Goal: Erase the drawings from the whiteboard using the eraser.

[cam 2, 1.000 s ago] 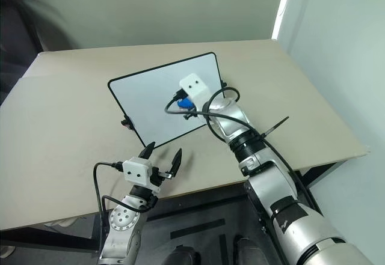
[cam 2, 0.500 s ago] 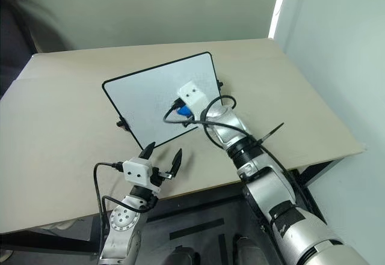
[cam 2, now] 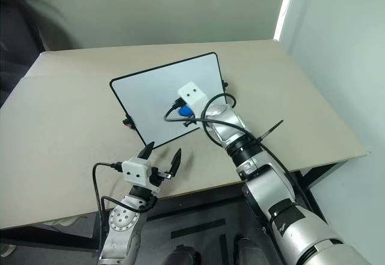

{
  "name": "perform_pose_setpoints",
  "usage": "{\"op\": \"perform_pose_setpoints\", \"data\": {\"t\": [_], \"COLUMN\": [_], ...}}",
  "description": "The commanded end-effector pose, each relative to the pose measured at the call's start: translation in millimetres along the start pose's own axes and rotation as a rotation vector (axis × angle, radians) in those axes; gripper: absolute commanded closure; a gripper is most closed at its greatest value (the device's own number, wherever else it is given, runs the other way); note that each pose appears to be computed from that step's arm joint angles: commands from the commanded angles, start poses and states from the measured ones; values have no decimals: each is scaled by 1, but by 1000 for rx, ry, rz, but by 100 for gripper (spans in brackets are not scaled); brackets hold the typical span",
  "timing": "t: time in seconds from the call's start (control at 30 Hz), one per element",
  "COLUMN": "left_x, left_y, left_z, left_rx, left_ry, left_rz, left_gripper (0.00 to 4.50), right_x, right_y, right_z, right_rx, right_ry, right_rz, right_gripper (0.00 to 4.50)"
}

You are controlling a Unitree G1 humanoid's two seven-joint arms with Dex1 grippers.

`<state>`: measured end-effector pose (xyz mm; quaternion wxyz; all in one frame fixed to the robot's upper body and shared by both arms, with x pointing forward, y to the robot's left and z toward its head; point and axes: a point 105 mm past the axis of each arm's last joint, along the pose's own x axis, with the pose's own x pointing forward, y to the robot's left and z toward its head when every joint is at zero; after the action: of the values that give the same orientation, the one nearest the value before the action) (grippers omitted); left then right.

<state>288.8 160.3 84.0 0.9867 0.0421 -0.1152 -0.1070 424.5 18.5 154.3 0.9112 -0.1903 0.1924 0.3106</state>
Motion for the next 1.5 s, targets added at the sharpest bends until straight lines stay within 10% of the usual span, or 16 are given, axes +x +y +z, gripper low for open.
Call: {"op": "perform_pose_setpoints", "data": {"t": [0.03, 0.7, 1.5], "left_x": [1, 2, 2], "left_y": [1, 3, 4], "left_z": [12, 14, 17], "left_rx": [9, 17, 23], "left_ry": [-48, -55, -62], "left_rz": [6, 13, 12], "left_gripper": [0, 0, 0], "right_x": [-4, -5, 5], "right_y": [-19, 39, -7], "right_z": [12, 34, 5], "right_rx": [18, -116, -79], "right_ry": [-38, -134, 0], "right_rz": [-82, 98, -71], "right_gripper": [400, 400, 400]}}
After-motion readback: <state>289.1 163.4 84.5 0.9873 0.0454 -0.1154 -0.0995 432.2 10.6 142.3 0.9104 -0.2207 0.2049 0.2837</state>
